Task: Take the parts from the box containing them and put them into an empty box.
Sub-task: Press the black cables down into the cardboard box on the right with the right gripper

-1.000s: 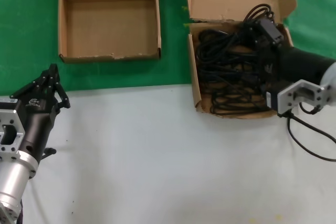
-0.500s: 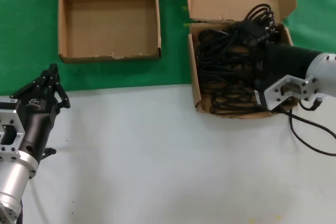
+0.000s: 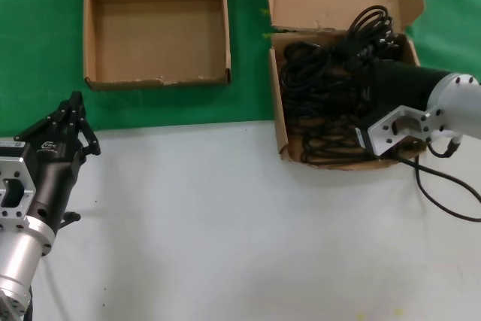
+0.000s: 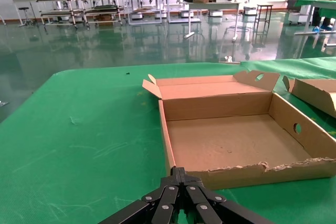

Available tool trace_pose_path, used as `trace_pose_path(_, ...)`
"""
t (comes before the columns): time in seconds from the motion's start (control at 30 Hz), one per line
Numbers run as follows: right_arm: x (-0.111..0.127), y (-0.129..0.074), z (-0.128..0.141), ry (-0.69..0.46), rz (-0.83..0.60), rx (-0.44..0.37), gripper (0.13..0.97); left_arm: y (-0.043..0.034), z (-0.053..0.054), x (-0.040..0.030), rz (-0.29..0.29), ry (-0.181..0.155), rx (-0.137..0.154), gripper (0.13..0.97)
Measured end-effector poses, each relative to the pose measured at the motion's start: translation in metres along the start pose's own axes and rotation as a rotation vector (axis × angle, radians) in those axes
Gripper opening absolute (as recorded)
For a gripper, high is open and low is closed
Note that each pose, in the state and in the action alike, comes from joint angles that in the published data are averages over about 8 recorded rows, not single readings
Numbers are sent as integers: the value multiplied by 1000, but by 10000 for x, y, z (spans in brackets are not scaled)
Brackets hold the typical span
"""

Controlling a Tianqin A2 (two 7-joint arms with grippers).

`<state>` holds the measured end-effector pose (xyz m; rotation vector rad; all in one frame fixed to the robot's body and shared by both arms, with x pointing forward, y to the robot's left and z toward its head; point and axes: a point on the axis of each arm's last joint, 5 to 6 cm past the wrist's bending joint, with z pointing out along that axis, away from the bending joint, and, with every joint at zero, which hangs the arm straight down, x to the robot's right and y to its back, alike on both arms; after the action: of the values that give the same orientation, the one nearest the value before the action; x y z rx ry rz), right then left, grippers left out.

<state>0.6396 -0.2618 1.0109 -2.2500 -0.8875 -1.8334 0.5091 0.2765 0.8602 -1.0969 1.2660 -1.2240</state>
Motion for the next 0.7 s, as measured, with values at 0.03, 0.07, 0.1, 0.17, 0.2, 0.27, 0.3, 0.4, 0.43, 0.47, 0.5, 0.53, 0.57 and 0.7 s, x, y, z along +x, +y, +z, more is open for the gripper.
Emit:
trace_pose_path(0.03, 1, 2, 2, -2, 0, -4, 654, 0, 0, 0, 0, 0, 0, 145)
trace_pose_path(0.07, 2, 4, 5, -5, 1, -9, 628, 0, 0, 0, 0, 0, 0, 145)
trace_pose_path(0.1, 3, 7, 7, -8, 1, -13, 602, 0, 0, 0, 0, 0, 0, 145)
trace_pose_path(0.17, 5, 13, 12, -13, 3, -21, 549, 0, 0, 0, 0, 0, 0, 145)
trace_pose_path(0.2, 6, 16, 15, -16, 4, -25, 522, 0, 0, 0, 0, 0, 0, 145)
trace_pose_path(0.27, 8, 23, 20, -21, 5, -31, 496, 0, 0, 0, 0, 0, 0, 145)
trace_pose_path(0.3, 8, 26, 23, -23, 6, -34, 473, 0, 0, 0, 0, 0, 0, 145)
trace_pose_path(0.4, 9, 35, 30, -29, 8, -41, 406, 0, 0, 0, 0, 0, 0, 145)
trace_pose_path(0.43, 9, 38, 33, -31, 8, -43, 383, 0, 0, 0, 0, 0, 0, 145)
trace_pose_path(0.47, 9, 40, 36, -32, 9, -45, 361, 0, 0, 0, 0, 0, 0, 145)
trace_pose_path(0.5, 8, 42, 39, -34, 10, -46, 338, 0, 0, 0, 0, 0, 0, 145)
trace_pose_path(0.53, 8, 43, 42, -35, 10, -48, 316, 0, 0, 0, 0, 0, 0, 145)
trace_pose_path(0.57, 8, 43, 45, -36, 11, -48, 316, 0, 0, 0, 0, 0, 0, 145)
trace_pose_path(0.7, 20, 40, 52, -36, 13, -50, 259, 0, 0, 0, 0, 0, 0, 145)
